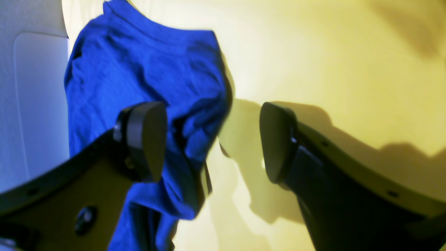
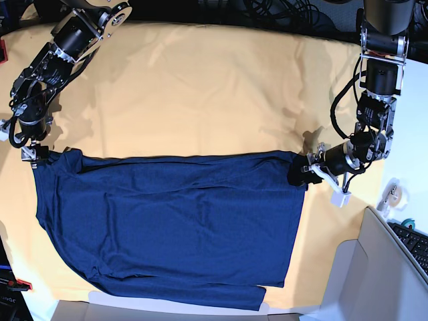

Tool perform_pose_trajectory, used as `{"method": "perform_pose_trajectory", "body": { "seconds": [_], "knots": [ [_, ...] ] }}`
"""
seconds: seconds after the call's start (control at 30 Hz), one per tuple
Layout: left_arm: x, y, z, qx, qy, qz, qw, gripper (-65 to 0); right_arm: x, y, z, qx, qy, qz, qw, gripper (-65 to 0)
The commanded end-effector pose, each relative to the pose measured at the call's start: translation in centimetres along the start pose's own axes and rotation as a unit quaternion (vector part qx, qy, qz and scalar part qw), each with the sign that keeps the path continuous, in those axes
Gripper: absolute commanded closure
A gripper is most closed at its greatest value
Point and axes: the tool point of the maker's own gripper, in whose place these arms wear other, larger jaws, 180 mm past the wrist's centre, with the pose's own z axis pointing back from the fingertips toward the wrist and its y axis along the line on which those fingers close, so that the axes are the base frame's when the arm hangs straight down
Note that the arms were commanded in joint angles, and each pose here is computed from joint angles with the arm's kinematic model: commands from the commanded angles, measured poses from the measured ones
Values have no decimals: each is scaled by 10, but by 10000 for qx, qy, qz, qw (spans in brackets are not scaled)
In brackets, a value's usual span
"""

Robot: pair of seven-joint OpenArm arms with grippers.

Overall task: Fold the T-shirt properly
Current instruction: 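Hold the collar edge taut with both grippers, adjusting grip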

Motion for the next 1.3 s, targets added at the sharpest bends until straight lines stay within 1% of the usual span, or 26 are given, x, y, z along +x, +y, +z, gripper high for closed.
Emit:
{"method": "perform_pose_trajectory", "body": {
  "seconds": [0.0,0.37,0.63,0.9,0.93,0.97,1.13,1.17,1.27],
  "knots": [
    [25,-8,6,-119,-278,-130,9995,-186,-2,3,-2,-17,90,-43,9999,-415],
    [25,-8,6,-119,-278,-130,9995,-186,-6,32,-12,206,161,-143,9996,-415],
    [25,-8,6,-119,-278,-130,9995,-185,-27,33,-30,120,530,-335,9980,-415],
    [25,-7,6,-112,-293,-119,9994,-187,-32,32,-32,105,591,-353,9976,-405],
    [25,-7,6,-107,-293,-114,9995,-187,-32,32,-32,105,591,-353,9976,-378],
    [26,-7,7,-106,-292,-111,9995,-187,-32,32,-32,105,591,-353,9976,-336],
    [25,-7,7,-106,-284,-111,9995,-188,-34,30,-33,83,618,-353,9974,-18],
    [26,-7,7,-105,-291,-108,9995,-188,-35,29,-32,76,627,-352,9974,0],
    [26,-6,7,-88,-289,-100,9995,-196,-35,29,-32,78,631,-345,9974,0]
  ]
}}
